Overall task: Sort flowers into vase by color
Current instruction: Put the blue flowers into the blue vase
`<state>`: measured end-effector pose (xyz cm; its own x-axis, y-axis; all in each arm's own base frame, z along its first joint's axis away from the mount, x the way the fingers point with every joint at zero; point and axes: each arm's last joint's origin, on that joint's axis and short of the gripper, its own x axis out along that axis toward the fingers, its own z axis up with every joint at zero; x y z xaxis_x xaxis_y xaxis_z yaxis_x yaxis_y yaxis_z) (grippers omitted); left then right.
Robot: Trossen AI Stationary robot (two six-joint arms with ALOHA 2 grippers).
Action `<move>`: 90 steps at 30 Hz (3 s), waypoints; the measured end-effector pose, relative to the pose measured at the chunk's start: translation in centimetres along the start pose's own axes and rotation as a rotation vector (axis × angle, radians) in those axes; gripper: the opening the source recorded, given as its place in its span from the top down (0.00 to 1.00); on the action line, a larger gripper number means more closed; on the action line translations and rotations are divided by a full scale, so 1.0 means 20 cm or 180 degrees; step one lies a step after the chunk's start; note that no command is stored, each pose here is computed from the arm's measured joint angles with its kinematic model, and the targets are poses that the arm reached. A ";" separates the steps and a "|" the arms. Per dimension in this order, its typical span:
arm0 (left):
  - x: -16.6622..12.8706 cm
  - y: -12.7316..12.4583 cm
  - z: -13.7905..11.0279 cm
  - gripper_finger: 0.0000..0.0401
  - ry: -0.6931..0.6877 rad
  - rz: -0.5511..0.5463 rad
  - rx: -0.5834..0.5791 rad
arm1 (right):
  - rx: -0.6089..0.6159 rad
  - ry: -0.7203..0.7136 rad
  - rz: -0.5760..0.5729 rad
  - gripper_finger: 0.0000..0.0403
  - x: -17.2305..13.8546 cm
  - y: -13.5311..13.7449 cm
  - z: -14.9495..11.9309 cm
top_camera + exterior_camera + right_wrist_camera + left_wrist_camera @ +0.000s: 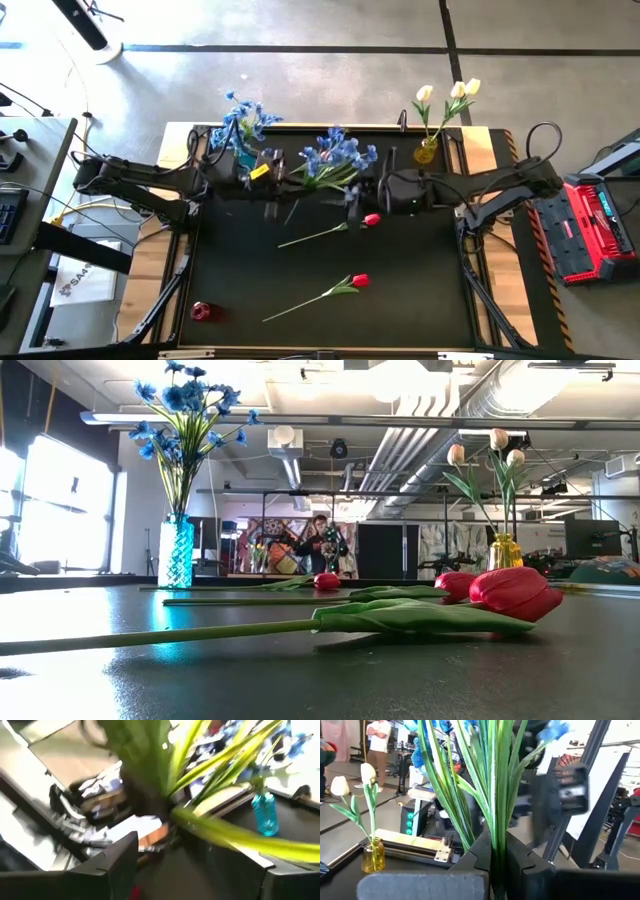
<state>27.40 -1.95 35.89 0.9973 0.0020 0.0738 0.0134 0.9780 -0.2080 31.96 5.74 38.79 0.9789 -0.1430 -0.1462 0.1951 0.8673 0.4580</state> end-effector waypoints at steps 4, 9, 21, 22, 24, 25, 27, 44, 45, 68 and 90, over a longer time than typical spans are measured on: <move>0.00 -0.02 -0.01 0.99 0.0033 -0.0095 0.0075 | -0.0043 -0.0222 0.0000 0.41 0.01 -0.01 0.03; 0.00 -0.02 -0.02 0.99 0.0115 -0.0198 0.0080 | -0.0177 -0.0351 0.0073 0.42 0.01 -0.01 0.06; -0.01 -0.01 -0.08 0.91 0.0523 -0.0082 -0.0068 | -0.0995 -0.0131 0.0360 0.89 0.03 -0.04 0.05; -0.01 -0.01 -0.08 0.90 0.0530 -0.0078 -0.0085 | -0.1048 -0.0119 0.0352 0.94 0.03 -0.04 0.05; -0.01 -0.02 -0.08 0.87 0.0548 -0.0079 -0.0118 | -0.1183 -0.0094 0.0384 0.98 0.03 -0.04 0.04; -0.01 -0.02 -0.09 0.86 0.0553 -0.0059 -0.0116 | -0.1254 -0.0088 0.0402 0.97 0.03 -0.04 0.04; 0.00 -0.02 -0.10 0.82 0.0587 -0.0013 -0.0099 | -0.1399 -0.0032 0.0482 0.96 0.04 -0.05 0.04; 0.08 -0.06 -0.23 0.61 0.0851 0.0019 -0.0347 | -0.1633 0.0590 0.0743 1.00 0.04 -0.12 -0.01; 0.09 -0.06 -0.24 0.61 0.0846 0.0020 -0.0349 | -0.1648 0.0621 0.0734 1.00 0.04 -0.12 -0.02; -0.01 -0.05 -0.09 0.99 0.0356 0.0423 -0.0276 | -0.1418 0.0614 0.0638 0.80 0.00 -0.16 0.15; -0.53 0.04 0.35 1.00 -0.0650 0.1707 0.0820 | -0.1379 0.0882 -0.0060 0.62 -0.05 -0.32 0.20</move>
<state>16.42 0.23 41.71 0.8261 0.5212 0.2144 -0.5282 0.8487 -0.0278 30.02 -1.53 39.46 0.9110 -0.0795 -0.4047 0.1117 0.9921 0.0564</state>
